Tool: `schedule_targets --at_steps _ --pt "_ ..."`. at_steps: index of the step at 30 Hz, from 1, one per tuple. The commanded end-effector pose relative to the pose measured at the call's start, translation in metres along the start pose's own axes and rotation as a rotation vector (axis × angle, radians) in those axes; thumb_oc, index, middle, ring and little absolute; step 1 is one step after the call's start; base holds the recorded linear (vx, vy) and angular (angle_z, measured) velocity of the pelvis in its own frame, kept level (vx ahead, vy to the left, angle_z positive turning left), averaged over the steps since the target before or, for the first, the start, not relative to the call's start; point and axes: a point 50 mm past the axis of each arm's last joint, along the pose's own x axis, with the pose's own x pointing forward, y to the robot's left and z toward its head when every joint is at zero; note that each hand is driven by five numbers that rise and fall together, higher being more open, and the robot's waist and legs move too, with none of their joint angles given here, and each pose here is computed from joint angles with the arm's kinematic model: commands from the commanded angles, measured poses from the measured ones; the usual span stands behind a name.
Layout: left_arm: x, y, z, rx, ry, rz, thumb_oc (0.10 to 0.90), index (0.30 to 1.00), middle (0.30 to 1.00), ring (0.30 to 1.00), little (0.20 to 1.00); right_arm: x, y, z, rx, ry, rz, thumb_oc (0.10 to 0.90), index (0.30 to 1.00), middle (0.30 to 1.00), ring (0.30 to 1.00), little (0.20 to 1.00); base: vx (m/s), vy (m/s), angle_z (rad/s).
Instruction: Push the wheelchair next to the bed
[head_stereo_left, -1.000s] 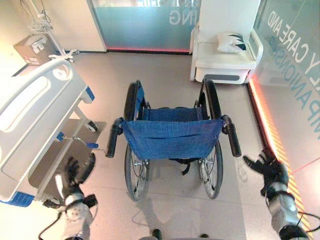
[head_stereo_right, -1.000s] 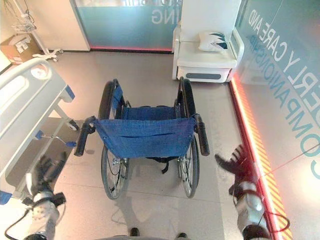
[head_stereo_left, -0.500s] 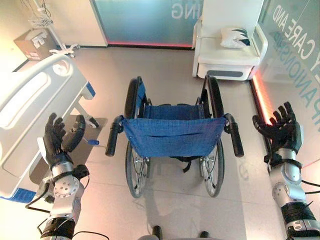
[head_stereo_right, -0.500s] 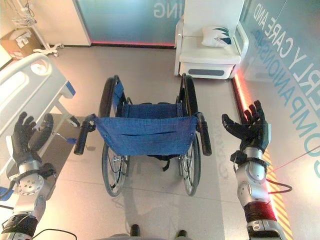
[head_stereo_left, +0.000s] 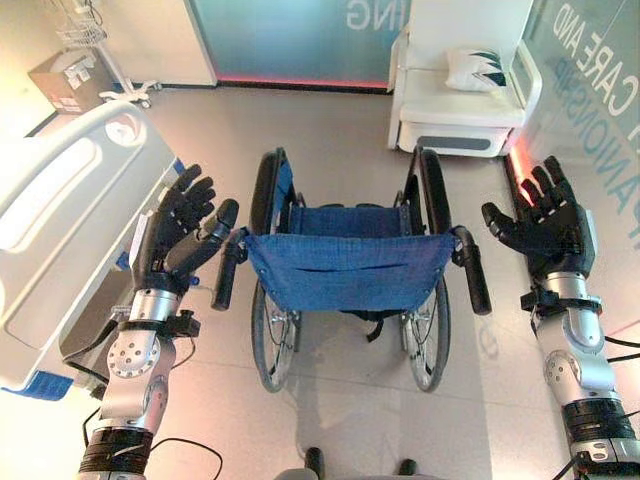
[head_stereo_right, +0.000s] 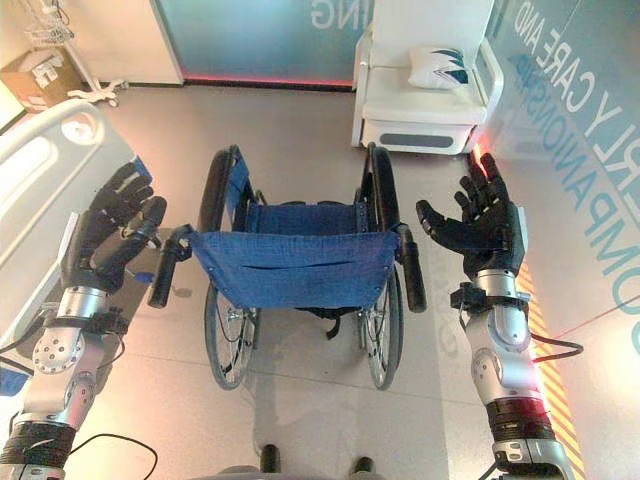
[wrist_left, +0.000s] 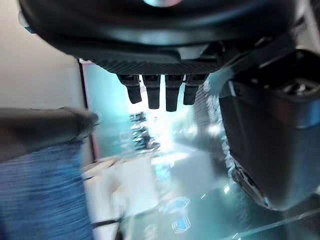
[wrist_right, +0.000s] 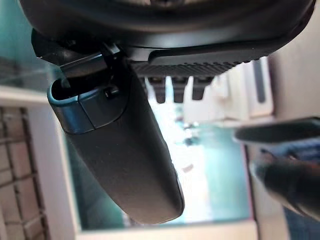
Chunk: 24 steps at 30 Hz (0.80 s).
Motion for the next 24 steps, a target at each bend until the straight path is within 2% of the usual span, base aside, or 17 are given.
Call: schedule_targets --at_steps 1,8,12,17,24 --pt "0.023 0.012 0.049 0.237 -0.170 -0.072 0.800 0.900 0.900 0.900 0.900 0.013 0.010 0.054 -0.083 -0.204 0.143 0.800 0.900 0.900 0.900 0.900 0.00 0.000 0.00" --pt "0.017 0.029 0.046 0.487 -0.104 -0.013 0.800 0.900 0.900 0.900 0.900 0.005 -0.001 0.036 -0.255 -0.032 0.186 0.800 0.900 0.900 0.900 0.900 0.00 0.000 0.00" --pt "0.015 0.045 0.040 0.681 -0.002 0.032 0.800 0.900 0.900 0.900 0.900 0.001 -0.008 0.027 -0.380 0.065 0.182 0.800 0.900 0.900 0.900 0.900 0.00 0.000 0.00" --pt "0.016 0.052 0.034 0.782 0.079 0.041 0.800 0.900 0.900 0.900 0.900 0.003 -0.009 0.024 -0.452 0.107 0.183 0.800 0.900 0.900 0.900 0.900 0.00 0.000 0.00" --pt "0.025 0.048 0.026 0.801 0.136 0.029 0.800 0.900 0.900 0.900 0.900 0.011 -0.014 0.019 -0.679 0.181 0.125 0.800 0.900 0.900 0.900 0.900 -0.01 -0.007 0.00"
